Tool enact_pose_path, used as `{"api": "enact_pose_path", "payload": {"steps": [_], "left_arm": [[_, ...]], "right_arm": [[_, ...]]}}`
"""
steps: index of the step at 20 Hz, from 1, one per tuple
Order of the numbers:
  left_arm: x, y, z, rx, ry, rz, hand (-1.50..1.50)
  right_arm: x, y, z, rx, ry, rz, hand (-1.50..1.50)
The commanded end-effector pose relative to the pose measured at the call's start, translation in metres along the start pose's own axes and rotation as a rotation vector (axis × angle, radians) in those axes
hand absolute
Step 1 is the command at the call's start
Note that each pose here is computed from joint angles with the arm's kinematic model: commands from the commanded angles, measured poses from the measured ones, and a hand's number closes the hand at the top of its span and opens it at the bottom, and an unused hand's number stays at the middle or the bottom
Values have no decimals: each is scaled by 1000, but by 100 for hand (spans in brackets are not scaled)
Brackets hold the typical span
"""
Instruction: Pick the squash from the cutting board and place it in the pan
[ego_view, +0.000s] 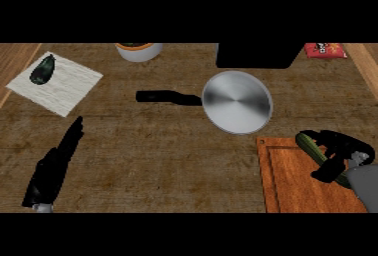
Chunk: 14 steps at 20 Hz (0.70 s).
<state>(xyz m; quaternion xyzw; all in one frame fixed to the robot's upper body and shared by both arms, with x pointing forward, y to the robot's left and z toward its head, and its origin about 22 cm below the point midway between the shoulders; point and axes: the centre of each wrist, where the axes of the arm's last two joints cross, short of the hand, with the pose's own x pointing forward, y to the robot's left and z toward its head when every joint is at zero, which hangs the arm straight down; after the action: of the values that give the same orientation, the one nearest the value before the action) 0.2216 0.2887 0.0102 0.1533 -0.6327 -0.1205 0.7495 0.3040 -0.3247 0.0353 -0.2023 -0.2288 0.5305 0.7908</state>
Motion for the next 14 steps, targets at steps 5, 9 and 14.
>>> {"api": "enact_pose_path", "payload": {"steps": [5,9,14], "left_arm": [[1,-11,-1,8,-2,8,0],[-11,-5,10,19,-2,-10,0],[-17,4,13,73,64,-2,0]], "right_arm": [[-11,8,-19,85,-47,-88,150],[15,42,-19,25,108,-226,150],[-21,68,-24,-176,497,-658,150]]}}
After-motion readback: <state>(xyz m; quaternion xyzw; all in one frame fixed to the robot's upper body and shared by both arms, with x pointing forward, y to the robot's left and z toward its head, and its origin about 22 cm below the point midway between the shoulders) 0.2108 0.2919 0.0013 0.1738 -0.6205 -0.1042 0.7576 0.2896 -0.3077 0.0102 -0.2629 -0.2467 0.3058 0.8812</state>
